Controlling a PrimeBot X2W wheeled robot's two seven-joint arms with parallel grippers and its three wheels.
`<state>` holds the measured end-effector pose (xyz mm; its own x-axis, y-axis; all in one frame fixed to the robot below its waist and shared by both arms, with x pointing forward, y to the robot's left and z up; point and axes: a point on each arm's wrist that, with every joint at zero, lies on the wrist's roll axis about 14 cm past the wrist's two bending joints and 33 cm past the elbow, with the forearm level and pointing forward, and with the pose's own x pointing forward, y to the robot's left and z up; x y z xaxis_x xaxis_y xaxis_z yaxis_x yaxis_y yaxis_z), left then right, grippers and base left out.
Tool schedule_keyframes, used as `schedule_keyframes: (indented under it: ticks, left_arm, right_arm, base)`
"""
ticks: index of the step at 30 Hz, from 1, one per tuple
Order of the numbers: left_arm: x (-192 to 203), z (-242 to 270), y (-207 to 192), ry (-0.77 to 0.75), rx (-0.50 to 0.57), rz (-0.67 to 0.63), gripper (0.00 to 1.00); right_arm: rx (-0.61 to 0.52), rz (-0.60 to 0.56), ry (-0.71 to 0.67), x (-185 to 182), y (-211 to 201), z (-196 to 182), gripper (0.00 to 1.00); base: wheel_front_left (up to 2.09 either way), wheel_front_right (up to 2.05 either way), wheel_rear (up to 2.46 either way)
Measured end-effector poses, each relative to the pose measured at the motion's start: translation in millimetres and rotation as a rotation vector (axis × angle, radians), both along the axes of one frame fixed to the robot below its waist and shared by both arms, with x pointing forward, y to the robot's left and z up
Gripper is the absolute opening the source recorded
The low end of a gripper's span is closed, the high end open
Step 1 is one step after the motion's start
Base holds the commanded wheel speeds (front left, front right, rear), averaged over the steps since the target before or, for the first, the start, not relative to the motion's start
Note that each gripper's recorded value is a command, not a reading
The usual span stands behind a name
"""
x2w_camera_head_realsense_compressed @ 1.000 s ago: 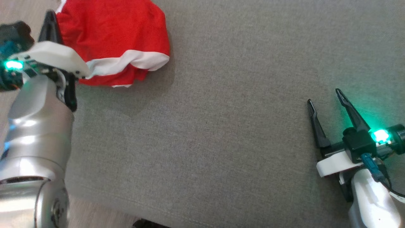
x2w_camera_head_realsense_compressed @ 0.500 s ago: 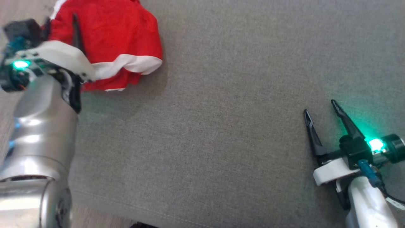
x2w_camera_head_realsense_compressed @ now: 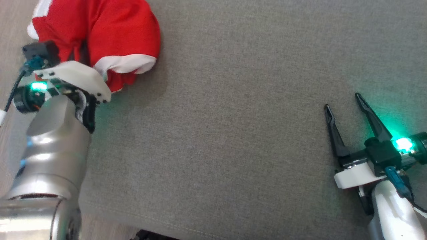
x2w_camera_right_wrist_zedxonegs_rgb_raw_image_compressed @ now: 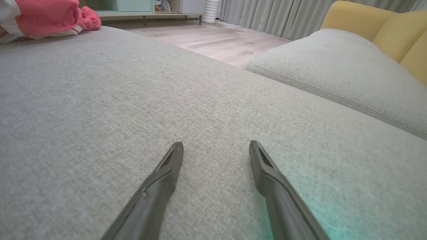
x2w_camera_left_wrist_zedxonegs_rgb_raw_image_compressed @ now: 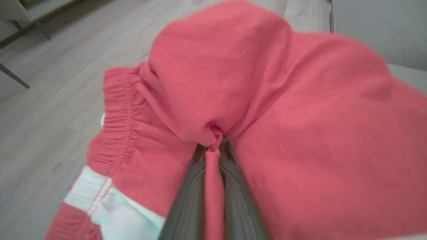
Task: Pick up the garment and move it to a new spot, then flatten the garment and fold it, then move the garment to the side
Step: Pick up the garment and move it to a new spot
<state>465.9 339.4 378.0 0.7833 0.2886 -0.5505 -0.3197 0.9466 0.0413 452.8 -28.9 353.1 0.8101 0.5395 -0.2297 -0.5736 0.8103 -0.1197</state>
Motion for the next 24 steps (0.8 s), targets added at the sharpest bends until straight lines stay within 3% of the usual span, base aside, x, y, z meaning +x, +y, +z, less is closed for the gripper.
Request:
schedule_keyframes:
  ticks: [7,13,18,24]
  left_arm:
    - [40.4,97.1,5.0,-0.278,0.146,-0.091,0.0]
    - [65.9,202.4,-25.1,-0.558,0.206,-0.201,0.0]
    - [79.0,268.7,-79.9,-0.745,0.224,-0.342,0.0]
    - [99.2,328.2,-184.4,-0.907,0.126,-0.574,0.0]
  right_arm:
    - [-0.021,0.005,-0.008,-3.4,2.7,14.2,1.0]
    - [0.006,-0.011,-0.018,-21.6,6.4,39.1,1.0]
    - [0.01,-0.093,-0.047,-34.3,-21.5,58.9,1.0]
    - [0.052,-0.256,-0.091,-40.5,-71.8,83.4,1.0]
  base:
    - [0.0,0.0,0.0]
    - [0.0,0.0,0.0]
    - [0.0,0.0,0.0]
    - [0.0,0.0,0.0]
